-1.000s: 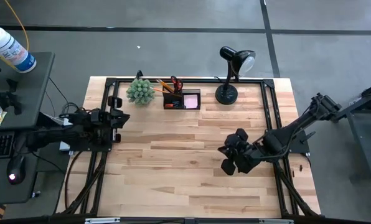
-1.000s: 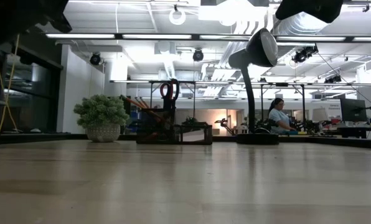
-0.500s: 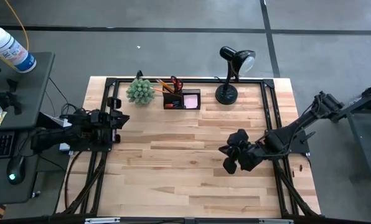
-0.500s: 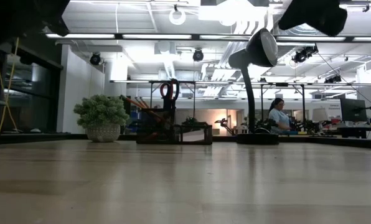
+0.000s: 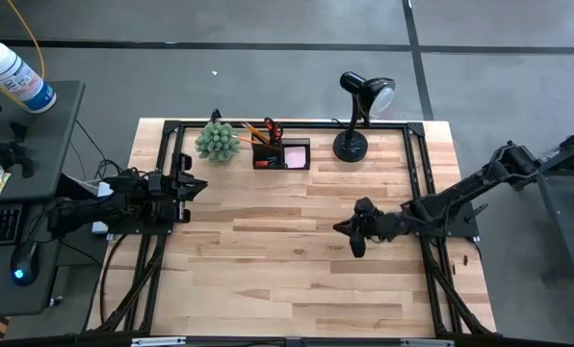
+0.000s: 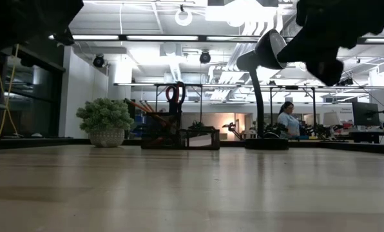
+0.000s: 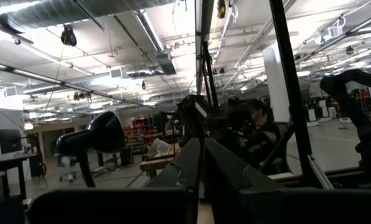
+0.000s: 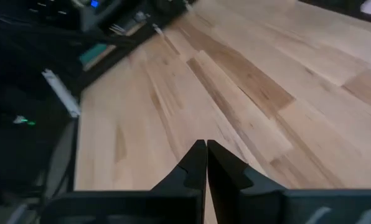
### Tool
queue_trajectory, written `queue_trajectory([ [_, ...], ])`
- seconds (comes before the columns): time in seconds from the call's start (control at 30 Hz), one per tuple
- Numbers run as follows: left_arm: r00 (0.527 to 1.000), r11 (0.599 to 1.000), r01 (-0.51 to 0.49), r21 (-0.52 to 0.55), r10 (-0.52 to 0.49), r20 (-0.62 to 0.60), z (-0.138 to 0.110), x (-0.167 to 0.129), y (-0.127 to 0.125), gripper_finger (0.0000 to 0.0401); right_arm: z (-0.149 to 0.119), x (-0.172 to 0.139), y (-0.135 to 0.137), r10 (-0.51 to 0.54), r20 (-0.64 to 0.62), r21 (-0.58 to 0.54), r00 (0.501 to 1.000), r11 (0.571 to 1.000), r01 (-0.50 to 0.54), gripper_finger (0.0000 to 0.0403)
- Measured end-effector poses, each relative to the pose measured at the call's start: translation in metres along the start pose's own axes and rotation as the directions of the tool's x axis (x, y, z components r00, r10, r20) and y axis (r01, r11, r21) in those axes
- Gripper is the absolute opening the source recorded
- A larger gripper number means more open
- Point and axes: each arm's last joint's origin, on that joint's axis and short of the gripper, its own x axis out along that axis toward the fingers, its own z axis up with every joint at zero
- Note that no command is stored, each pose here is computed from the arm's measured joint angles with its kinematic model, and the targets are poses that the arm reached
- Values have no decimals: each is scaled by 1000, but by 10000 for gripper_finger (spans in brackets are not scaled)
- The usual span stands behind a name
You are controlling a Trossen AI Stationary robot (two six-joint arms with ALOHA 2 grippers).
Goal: Pick and place office supplies into organizer
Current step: Return to Home Position
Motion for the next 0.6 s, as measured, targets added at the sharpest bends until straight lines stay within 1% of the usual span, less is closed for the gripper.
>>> queue_trajectory([
  [0.1,1000,1000,0,0,0,-1,0,0,0,12,5,3,-15,60,21,7,998,998,-60,7],
  [0.2,1000,1000,1,-1,-1,-6,-1,0,0,12,12,1,-27,92,49,-9,995,996,-92,7],
  [0.3,1000,1000,1,-2,-1,-8,-1,0,0,12,20,-5,-32,105,88,-38,991,994,-102,7],
  [0.43,1000,1000,1,-4,-1,-14,-1,0,0,12,31,-20,-30,160,143,-116,977,983,-144,7],
  [0.5,1000,1000,1,-4,-1,-14,-1,0,0,12,35,-28,-31,165,158,-139,974,980,-144,7],
  [0.6,1000,1000,1,-4,-1,-14,-1,0,0,12,34,-38,-36,135,145,-171,980,979,-109,7],
])
